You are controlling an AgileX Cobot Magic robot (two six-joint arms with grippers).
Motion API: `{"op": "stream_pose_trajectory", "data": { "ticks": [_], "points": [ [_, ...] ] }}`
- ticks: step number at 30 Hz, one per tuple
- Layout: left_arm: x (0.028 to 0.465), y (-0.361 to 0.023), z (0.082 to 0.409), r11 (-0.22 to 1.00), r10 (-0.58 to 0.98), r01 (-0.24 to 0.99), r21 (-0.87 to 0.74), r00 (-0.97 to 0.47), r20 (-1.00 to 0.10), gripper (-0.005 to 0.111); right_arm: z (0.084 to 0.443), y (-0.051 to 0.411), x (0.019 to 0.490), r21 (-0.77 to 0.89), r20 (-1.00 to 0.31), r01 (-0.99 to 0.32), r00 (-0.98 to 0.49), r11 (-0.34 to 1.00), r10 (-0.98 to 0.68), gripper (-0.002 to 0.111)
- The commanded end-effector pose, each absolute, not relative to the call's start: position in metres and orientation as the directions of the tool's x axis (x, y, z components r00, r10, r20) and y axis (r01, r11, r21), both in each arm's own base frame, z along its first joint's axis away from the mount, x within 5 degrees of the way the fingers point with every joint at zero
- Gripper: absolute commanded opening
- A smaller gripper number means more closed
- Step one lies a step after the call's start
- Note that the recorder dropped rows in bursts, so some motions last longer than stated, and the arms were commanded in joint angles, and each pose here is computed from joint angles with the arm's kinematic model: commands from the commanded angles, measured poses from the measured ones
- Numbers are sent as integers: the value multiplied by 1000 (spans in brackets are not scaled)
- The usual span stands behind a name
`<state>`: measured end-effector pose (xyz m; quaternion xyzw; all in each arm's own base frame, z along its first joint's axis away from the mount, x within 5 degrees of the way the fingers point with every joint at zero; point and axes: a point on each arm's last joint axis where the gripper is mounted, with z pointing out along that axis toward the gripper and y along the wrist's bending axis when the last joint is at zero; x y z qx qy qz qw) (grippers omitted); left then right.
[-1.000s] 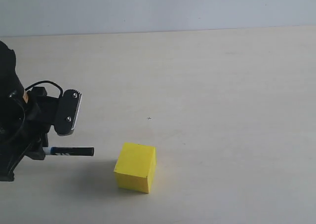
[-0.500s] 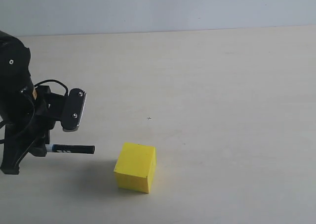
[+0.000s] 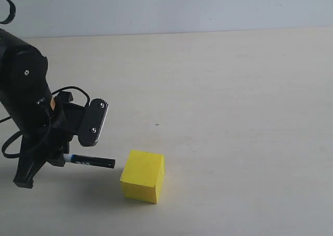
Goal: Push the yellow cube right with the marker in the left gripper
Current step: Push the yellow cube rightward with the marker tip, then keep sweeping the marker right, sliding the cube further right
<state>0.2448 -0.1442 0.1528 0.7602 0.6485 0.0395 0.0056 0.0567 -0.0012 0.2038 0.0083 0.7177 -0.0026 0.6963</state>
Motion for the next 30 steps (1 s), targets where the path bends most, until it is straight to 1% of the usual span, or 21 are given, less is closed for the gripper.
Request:
{"op": "stream_pose_trajectory", "data": {
  "ticks": [1, 5, 10, 13, 20, 22, 24, 26, 27, 30],
  "points": [
    [246, -145, 154, -161, 986, 985, 69, 157, 54, 0, 203, -1, 56, 4, -1000, 15, -24, 1000, 5, 0],
    [249, -142, 154, -165, 984, 983, 82, 159, 81, 0, 203, -1, 56, 4, -1000, 15, -24, 1000, 5, 0],
    [248, -142, 154, -152, 986, 985, 79, 147, 74, 0, 203, -1, 56, 4, -1000, 15, -24, 1000, 5, 0],
    [243, -155, 155, -172, 985, 981, 89, 169, 42, 0, 203, -1, 56, 4, -1000, 15, -24, 1000, 5, 0],
    [225, -198, 165, -273, 961, 954, 126, 275, -5, 0, 203, -1, 56, 4, -1000, 15, -24, 1000, 5, 0],
    [226, -201, 167, -249, 967, 959, 134, 253, -15, 0, 203, -1, 56, 4, -1000, 15, -24, 1000, 5, 0],
    [227, -197, 167, -215, 976, 969, 121, 217, -3, 0, 203, -1, 56, 4, -1000, 15, -24, 1000, 5, 0],
    [231, -186, 167, -202, 979, 975, 93, 199, 38, 0, 203, -1, 56, 4, -1000, 15, -24, 1000, 5, 0],
    [236, -175, 167, -173, 984, 982, 68, 169, 62, 0, 203, -1, 56, 4, -1000, 15, -24, 1000, 5, 0],
    [240, -162, 167, -126, 989, 992, 31, 123, 84, 0, 203, -1, 56, 4, -1000, 15, -24, 1000, 5, 0]
  ]
}}
